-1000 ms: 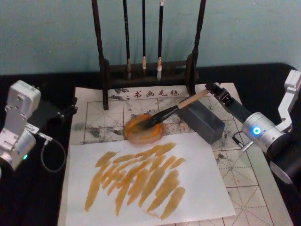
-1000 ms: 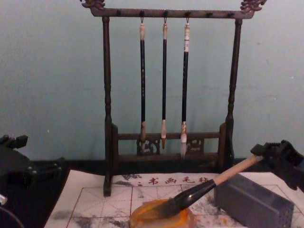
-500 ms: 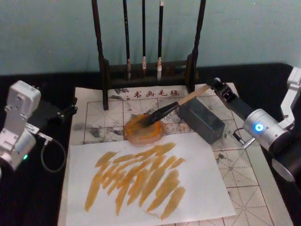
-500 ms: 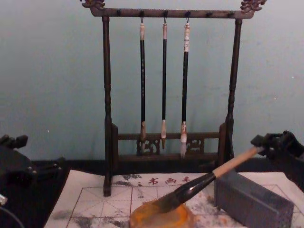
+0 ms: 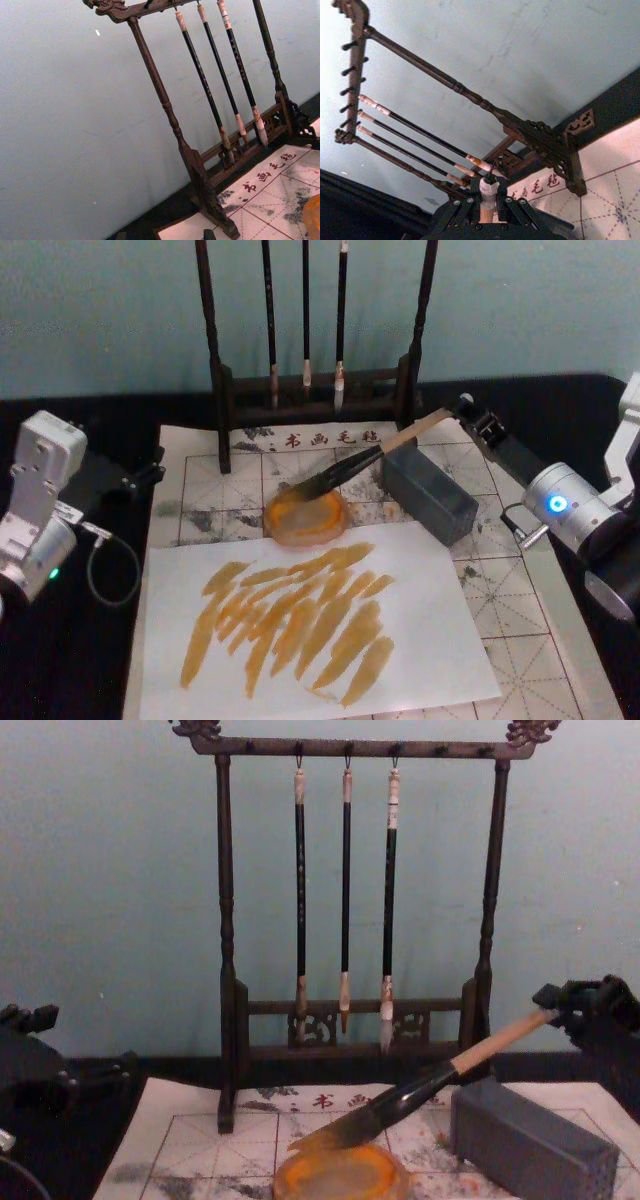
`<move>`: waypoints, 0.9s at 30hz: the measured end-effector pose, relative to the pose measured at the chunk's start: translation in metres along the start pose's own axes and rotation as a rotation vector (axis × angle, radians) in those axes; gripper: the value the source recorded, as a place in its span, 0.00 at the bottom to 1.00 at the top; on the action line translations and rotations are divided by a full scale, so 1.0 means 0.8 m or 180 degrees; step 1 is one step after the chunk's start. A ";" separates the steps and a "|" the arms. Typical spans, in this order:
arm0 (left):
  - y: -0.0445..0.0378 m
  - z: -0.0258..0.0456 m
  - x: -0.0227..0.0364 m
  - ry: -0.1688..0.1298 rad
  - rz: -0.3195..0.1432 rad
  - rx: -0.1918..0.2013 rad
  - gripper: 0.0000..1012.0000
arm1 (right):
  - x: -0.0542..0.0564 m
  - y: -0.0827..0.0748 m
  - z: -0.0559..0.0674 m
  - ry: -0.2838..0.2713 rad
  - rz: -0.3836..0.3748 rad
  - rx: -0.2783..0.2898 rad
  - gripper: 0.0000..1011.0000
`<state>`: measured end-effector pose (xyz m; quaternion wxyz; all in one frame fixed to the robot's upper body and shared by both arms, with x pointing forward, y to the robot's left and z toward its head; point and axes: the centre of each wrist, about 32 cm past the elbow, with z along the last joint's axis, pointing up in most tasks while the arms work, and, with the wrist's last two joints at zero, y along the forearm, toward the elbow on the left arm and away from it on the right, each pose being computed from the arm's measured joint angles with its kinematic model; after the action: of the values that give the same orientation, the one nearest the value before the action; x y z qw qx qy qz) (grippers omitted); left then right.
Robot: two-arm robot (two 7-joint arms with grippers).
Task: Pick up the brush from the inkstone, write on the paper, then place the brush back to its original position.
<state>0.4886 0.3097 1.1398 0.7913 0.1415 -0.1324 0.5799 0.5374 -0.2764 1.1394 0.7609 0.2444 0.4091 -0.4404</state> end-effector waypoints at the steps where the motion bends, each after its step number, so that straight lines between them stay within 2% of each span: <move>1: 0.000 0.0000 0.0000 0.0000 0.0000 0.0000 0.99 | -0.001 0.000 0.001 -0.0010 0.0008 0.0002 0.20; 17: 0.000 0.0000 0.0000 0.0000 0.0000 0.0000 0.99 | -0.014 -0.020 0.028 -0.0227 0.0201 0.0012 0.20; 27: 0.000 0.0000 0.0000 0.0000 0.0000 0.0000 0.99 | -0.015 -0.033 0.033 -0.0288 0.0266 -0.0074 0.20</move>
<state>0.4886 0.3097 1.1398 0.7913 0.1415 -0.1324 0.5799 0.5215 -0.3030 1.1638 0.7991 0.2323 0.3687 -0.4141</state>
